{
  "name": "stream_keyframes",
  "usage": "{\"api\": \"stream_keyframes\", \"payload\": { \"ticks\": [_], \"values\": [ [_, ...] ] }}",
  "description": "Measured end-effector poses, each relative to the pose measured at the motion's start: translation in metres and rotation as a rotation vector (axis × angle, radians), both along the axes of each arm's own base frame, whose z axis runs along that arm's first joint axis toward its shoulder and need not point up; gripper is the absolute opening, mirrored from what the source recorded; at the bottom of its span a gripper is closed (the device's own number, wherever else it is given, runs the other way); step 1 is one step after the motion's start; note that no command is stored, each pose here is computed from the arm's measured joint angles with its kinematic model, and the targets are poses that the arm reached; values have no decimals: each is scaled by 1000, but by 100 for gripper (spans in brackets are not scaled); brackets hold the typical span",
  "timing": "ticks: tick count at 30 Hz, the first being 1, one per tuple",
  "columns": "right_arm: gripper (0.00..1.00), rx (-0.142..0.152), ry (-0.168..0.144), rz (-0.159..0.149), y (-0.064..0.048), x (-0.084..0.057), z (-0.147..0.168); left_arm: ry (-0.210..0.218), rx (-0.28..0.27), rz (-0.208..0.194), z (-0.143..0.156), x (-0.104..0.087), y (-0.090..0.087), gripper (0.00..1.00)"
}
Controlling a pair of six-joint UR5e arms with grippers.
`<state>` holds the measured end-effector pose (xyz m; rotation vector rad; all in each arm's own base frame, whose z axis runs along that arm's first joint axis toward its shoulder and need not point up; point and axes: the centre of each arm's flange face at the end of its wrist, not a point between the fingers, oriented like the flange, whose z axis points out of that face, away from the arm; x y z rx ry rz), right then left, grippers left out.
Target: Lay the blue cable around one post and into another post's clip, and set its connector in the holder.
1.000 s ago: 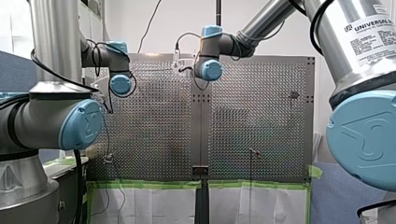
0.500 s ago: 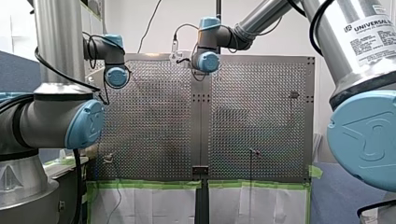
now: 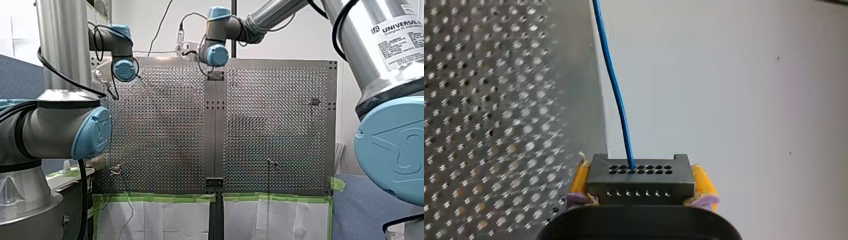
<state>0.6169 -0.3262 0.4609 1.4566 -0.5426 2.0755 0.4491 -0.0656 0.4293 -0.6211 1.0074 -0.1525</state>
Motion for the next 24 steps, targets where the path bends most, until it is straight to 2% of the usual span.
{"api": "stream_keyframes", "payload": {
  "ticks": [5, 10, 17, 24],
  "values": [
    [0, 8, 11, 8, -1, 11, -1, -30, -11, -5, 15, 8, 6, 0],
    [0, 25, 34, 19, -2, 24, -11, -21, -12, 10, 18, 21, 15, 0],
    [0, 19, 15, 24, -6, 37, -4, -7, 0, 21, 16, 44, 37, 0],
    [0, 21, 16, 23, -8, 40, -1, 0, 18, 18, 16, 51, 58, 0]
  ]
}}
